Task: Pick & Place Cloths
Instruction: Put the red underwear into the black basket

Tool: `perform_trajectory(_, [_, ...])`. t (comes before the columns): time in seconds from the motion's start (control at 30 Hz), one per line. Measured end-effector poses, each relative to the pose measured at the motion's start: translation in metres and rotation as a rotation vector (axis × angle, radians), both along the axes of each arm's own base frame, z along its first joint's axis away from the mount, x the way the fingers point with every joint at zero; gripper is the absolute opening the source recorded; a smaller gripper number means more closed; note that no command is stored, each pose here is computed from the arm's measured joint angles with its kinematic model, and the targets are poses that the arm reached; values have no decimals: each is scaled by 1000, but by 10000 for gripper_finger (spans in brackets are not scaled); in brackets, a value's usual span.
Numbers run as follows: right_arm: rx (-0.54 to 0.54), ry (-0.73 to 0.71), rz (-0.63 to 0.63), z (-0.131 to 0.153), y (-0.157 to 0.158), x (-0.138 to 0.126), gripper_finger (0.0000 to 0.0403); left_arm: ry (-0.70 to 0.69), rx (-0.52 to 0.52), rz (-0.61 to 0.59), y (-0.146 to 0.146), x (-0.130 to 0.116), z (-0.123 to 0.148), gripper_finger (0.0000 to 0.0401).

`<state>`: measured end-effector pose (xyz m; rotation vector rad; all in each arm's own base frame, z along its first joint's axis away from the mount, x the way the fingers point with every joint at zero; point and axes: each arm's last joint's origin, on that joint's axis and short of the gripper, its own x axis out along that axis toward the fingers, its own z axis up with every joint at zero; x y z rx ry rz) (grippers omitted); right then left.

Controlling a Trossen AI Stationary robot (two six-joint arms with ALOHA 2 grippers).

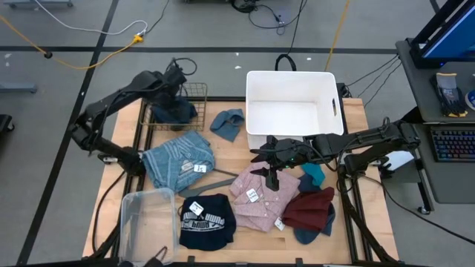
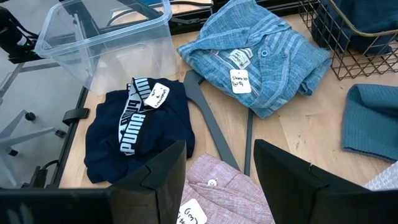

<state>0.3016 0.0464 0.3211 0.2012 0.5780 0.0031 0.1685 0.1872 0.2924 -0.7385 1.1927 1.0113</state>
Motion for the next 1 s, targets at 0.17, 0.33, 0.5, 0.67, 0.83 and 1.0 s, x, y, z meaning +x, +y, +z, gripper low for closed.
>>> perform_trajectory(0.17, [-3, 12, 2, -1, 0, -1, 180, -114, 60, -185, -27, 16, 31, 221])
perform_trajectory(0.33, [-11, 72, 1, -6, -1, -4, 180, -163, 130, -311, -61, 24, 49, 199])
perform_trajectory(0.5, [-28, 173, 12, -12, 1, -13, 180, -242, 222, -423, -88, 32, 63, 171])
perform_trajectory(0.67, [-46, 252, 51, -14, 10, -25, 180, -383, 311, -597, -114, 49, 75, 137])
perform_trajectory(0.83, [-48, 265, 116, -11, 29, -37, 180, -516, 362, -765, -138, 67, 83, 98])
perform_trajectory(1.0, [-43, 267, 186, -8, 51, -47, 180, -645, 329, -886, -162, 81, 74, 59])
